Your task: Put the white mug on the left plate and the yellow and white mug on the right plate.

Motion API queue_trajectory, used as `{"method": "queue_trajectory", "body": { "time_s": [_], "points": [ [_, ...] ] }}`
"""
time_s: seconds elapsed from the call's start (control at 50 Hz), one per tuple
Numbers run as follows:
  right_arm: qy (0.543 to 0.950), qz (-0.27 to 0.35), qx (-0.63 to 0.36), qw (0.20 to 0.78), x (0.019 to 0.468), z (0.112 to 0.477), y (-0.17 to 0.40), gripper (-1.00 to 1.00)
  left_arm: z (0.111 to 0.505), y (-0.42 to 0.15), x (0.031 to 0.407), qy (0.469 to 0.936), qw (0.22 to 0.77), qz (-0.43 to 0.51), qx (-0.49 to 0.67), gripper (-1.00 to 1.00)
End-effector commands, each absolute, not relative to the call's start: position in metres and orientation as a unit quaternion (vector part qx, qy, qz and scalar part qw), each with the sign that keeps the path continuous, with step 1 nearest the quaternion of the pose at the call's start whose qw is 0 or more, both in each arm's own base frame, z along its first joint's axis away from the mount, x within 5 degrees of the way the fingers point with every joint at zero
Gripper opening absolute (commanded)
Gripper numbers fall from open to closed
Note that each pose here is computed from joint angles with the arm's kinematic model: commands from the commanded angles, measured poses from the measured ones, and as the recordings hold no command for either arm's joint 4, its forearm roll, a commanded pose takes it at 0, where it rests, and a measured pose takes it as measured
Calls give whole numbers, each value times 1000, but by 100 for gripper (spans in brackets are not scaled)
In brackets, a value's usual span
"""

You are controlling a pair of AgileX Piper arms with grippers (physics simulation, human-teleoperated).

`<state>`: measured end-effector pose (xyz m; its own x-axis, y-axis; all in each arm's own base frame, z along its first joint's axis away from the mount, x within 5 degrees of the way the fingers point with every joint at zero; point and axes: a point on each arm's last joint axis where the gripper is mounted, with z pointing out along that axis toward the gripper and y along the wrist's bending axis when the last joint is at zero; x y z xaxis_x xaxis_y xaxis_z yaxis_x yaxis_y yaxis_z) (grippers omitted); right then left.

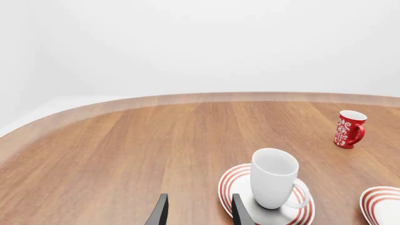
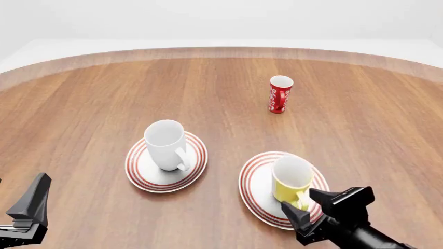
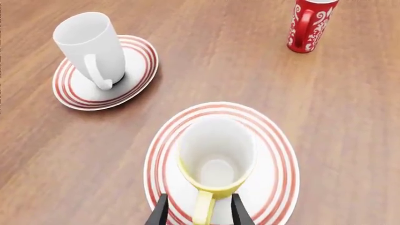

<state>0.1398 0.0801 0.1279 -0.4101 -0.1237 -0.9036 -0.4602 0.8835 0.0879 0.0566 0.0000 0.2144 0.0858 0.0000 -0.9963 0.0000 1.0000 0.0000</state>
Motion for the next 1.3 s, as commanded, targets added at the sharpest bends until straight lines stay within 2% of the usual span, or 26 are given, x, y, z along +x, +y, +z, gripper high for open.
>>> {"method": "queue_trajectory", "body": {
  "time_s": [0.02,0.78,1.3],
  "points": [
    [827,165,-173,509,139,127,80,100,214,0,57,676,737,0,0,100],
    [820,159,-165,525,129,150,69,100,214,0,57,676,737,0,0,100],
    [801,136,-153,563,117,172,53,100,214,0,57,676,737,0,0,100]
  ]
}}
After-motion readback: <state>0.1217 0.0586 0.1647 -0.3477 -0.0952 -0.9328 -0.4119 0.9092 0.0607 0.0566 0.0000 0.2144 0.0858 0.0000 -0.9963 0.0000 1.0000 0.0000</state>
